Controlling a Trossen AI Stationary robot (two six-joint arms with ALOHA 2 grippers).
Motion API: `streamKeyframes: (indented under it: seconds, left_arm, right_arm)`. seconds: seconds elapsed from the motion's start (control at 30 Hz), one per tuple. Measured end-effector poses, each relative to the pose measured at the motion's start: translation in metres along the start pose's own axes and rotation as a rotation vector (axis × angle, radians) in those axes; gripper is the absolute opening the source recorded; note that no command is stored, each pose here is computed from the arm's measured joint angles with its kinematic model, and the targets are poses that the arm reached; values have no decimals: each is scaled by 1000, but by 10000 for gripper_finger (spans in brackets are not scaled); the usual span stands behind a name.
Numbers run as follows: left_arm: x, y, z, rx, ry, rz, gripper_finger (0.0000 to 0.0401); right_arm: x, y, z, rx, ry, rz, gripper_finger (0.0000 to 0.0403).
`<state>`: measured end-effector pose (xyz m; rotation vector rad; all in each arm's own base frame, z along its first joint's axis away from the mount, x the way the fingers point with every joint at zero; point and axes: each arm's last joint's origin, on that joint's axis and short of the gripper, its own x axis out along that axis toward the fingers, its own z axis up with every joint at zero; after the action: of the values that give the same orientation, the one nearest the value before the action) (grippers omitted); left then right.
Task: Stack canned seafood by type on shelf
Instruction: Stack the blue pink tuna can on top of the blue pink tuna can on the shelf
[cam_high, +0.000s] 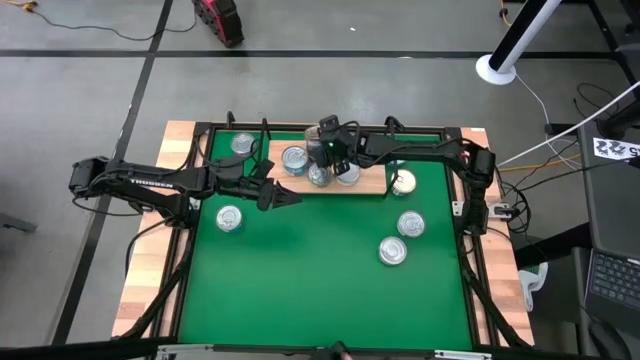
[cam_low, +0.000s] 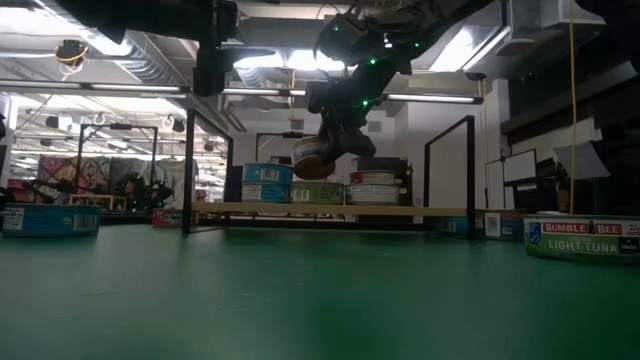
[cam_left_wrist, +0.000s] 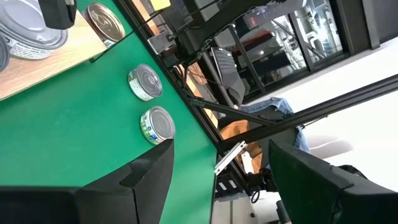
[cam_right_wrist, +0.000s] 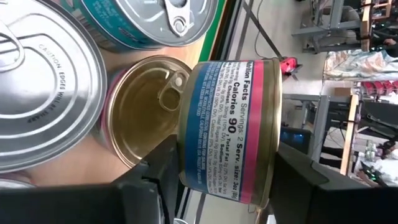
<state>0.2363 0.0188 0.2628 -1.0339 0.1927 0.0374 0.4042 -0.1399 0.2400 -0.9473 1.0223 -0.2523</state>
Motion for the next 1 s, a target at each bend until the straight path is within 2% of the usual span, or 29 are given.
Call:
streamKeyframes:
  seconds: [0.43,0.83,1.0]
  left_arm:
    - [0,0,0,0,0,0,253]
    - [0,1,-1,17,9,15,253]
    - [0,1,-1,18,9,15,253]
  right_arm:
    - [9,4,-2,-6,-9,38,175]
    - [14,7,-2,-8,10,26,175]
    - [14,7,-2,-9,22,21,195]
